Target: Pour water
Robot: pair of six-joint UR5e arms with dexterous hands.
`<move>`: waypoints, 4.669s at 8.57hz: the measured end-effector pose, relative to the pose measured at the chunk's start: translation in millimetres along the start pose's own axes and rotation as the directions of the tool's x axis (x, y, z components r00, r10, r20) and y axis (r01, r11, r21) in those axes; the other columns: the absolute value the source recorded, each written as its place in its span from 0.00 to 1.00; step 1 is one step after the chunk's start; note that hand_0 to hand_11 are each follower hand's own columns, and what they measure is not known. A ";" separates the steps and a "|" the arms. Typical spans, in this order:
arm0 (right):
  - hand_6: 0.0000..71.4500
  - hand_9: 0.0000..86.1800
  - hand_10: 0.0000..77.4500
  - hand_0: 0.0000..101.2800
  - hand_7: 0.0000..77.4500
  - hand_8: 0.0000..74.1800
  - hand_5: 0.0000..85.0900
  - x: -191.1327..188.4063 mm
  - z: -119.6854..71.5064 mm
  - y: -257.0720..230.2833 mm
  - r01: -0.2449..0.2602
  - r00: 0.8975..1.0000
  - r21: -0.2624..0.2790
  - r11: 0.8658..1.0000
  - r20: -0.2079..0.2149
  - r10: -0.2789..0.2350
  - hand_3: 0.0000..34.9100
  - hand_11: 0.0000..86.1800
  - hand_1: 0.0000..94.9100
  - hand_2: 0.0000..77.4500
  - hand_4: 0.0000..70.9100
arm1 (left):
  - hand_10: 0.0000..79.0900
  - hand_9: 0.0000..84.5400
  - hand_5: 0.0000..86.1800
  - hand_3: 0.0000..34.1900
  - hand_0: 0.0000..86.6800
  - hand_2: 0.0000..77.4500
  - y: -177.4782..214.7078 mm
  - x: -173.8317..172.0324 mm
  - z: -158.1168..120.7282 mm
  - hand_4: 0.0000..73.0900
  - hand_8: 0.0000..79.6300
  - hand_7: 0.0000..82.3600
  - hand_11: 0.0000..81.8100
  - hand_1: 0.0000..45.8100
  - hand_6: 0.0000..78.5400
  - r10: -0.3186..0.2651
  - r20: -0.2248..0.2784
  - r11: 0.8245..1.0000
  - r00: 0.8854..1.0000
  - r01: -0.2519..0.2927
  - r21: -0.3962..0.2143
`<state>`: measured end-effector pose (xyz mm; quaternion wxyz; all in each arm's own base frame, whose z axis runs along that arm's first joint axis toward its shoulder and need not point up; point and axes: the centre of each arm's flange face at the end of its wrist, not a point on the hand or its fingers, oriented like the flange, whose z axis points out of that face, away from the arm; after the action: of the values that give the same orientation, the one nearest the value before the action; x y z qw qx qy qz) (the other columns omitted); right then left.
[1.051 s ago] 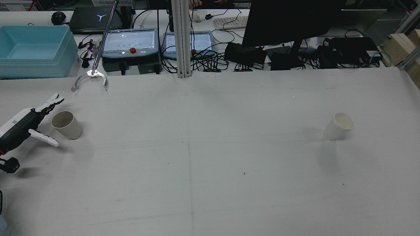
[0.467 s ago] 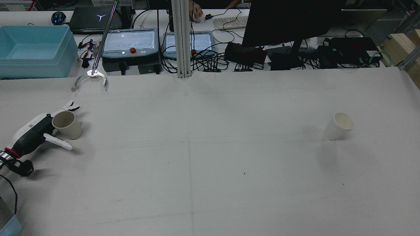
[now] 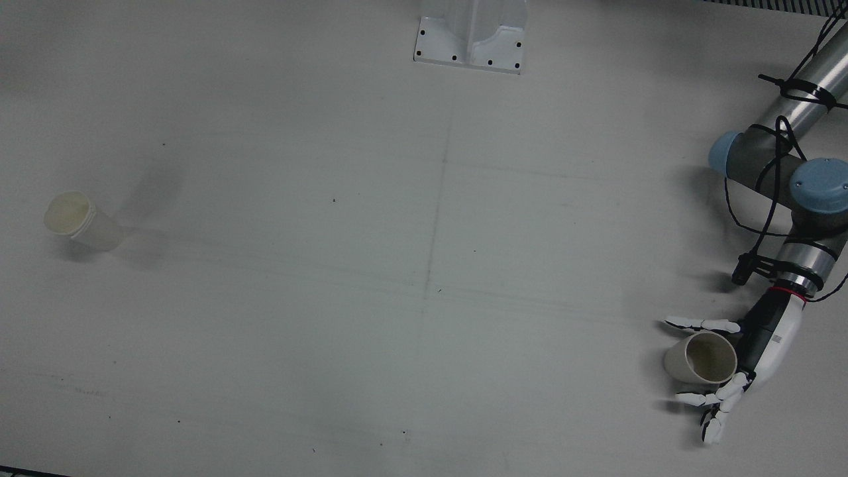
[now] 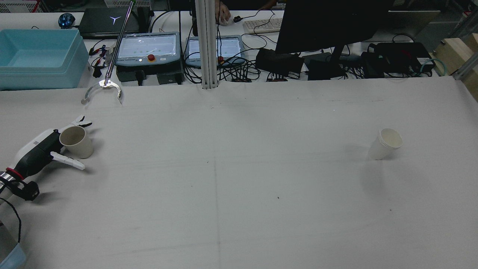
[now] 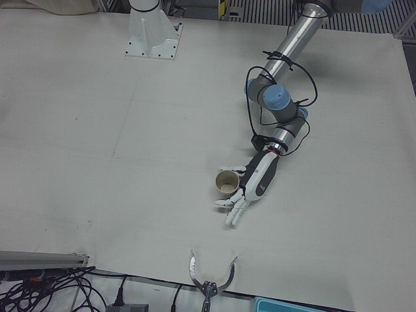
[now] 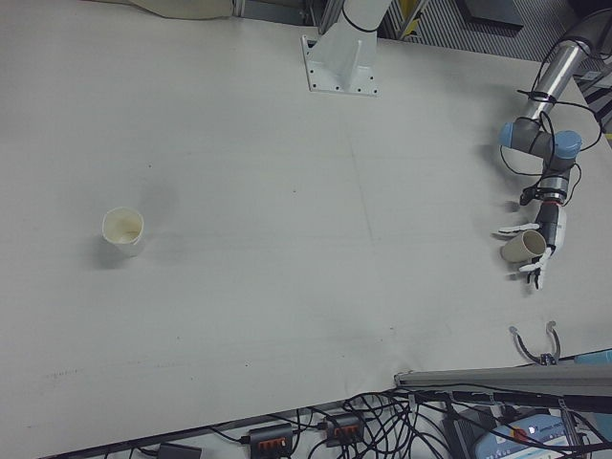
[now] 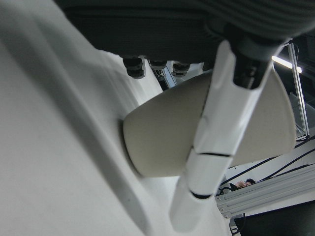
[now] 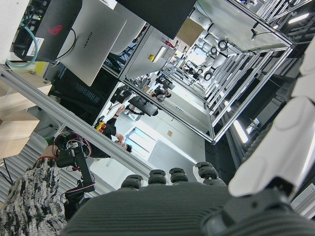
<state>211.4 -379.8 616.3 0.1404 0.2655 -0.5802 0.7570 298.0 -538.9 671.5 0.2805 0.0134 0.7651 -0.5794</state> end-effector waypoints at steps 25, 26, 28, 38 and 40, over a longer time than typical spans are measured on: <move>0.05 0.06 0.01 0.40 0.10 0.02 0.01 22.7 38.6 57.8 0.005 0.999 -0.114 0.993 -0.049 -0.011 0.00 0.03 0.09 0.14 0.09 | 0.10 0.18 0.58 0.00 0.51 0.44 -1.1 69.0 4.9 0.54 0.11 0.28 0.13 0.21 0.14 -0.248 -0.222 0.963 0.943 0.266 0.051; 0.05 0.06 0.01 0.40 0.10 0.02 0.01 23.1 46.6 68.4 0.004 0.999 -0.133 0.991 -0.048 -0.011 0.00 0.03 0.09 0.14 0.09 | 0.10 0.18 0.58 0.00 0.52 0.51 1.0 71.5 7.9 0.54 0.11 0.28 0.15 0.20 0.16 -0.287 -0.253 0.951 0.924 0.307 0.042; 0.05 0.06 0.01 0.40 0.10 0.02 0.01 24.0 57.2 86.8 0.000 0.999 -0.164 0.986 -0.043 -0.007 0.00 0.03 0.09 0.14 0.09 | 0.10 0.18 0.58 0.00 0.51 0.55 2.4 73.6 9.6 0.55 0.10 0.28 0.15 0.20 0.16 -0.326 -0.279 0.937 0.903 0.349 0.034; 0.01 0.07 0.06 0.45 0.02 0.04 0.01 201.1 54.8 55.5 -0.198 0.964 -0.194 0.961 -0.216 0.156 0.00 0.10 0.14 0.14 0.05 | 0.11 0.21 0.58 0.00 0.52 0.43 26.6 118.6 7.8 0.56 0.13 0.30 0.16 0.20 0.18 -0.353 -0.320 0.931 0.879 0.364 -0.026; 0.01 0.03 0.06 0.46 0.02 0.01 0.01 214.0 40.7 58.2 -0.127 0.975 -0.223 0.966 -0.205 0.081 0.00 0.10 0.14 0.14 0.00 | 0.11 0.21 0.58 0.00 0.52 0.45 22.8 118.6 2.3 0.56 0.12 0.30 0.16 0.19 0.18 -0.354 -0.320 0.930 0.879 0.365 -0.024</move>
<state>15.4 -455.7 698.0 0.1867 0.1411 -0.6624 0.7117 206.9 -569.6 598.3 0.0403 -0.0300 0.7786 -0.6254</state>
